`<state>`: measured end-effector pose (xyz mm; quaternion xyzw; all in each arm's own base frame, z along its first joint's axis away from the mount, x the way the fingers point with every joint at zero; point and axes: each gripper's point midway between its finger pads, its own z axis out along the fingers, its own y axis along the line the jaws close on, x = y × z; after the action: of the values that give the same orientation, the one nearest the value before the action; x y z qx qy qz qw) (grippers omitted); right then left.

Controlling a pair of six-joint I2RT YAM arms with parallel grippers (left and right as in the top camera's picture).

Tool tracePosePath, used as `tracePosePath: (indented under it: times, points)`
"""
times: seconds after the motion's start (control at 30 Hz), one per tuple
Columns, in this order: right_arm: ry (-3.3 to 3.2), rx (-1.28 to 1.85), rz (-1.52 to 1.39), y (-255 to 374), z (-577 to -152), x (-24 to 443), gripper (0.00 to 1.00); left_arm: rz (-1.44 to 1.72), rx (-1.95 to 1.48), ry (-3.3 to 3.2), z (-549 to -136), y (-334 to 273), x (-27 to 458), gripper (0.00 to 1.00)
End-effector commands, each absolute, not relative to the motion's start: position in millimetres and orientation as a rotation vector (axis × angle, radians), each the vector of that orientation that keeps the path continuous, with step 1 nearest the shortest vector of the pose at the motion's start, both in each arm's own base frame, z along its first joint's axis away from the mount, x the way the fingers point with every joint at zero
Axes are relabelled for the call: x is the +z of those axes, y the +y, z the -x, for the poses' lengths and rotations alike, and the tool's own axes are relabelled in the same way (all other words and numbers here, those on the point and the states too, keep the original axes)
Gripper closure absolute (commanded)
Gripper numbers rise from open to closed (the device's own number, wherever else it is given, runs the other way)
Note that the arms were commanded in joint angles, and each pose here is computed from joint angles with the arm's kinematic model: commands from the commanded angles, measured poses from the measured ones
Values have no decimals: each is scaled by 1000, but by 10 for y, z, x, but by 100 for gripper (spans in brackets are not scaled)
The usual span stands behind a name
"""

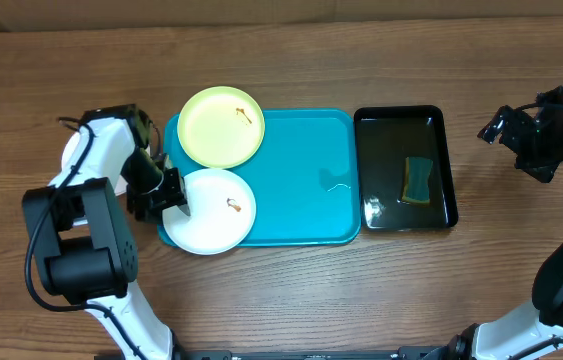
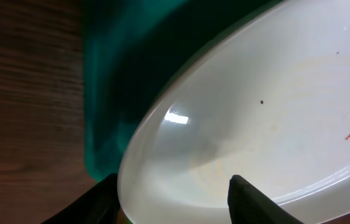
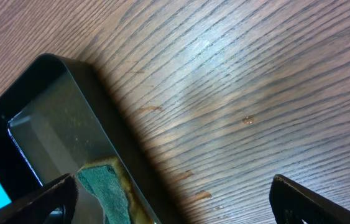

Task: Clean dirty plates on tray and stack at the side
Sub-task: 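Move left gripper to the remaining white plate rim and grasp it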

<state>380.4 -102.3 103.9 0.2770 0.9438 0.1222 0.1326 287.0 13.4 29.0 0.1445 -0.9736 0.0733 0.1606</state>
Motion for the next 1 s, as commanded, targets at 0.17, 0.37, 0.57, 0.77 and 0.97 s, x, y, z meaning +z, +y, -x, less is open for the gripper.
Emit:
tracePosePath:
  times: [0.17,0.37,0.57,0.77,0.97]
  points:
    - [2687,338,-777,-1053,-3880,1224,0,-327,201,-2805,-2873,-87,355,43]
    - [2687,338,-777,-1053,-3880,1224,0,-167,184,-2846,-2913,-497,309,42]
    - [2687,338,-777,-1053,-3880,1224,0,-18,199,-2891,-2930,-1004,276,41]
    - [2687,338,-777,-1053,-3880,1224,0,105,221,-2942,-2942,-1435,250,40]
    - [2687,338,-777,-1053,-3880,1224,0,110,189,-2974,-2970,-1510,234,40]
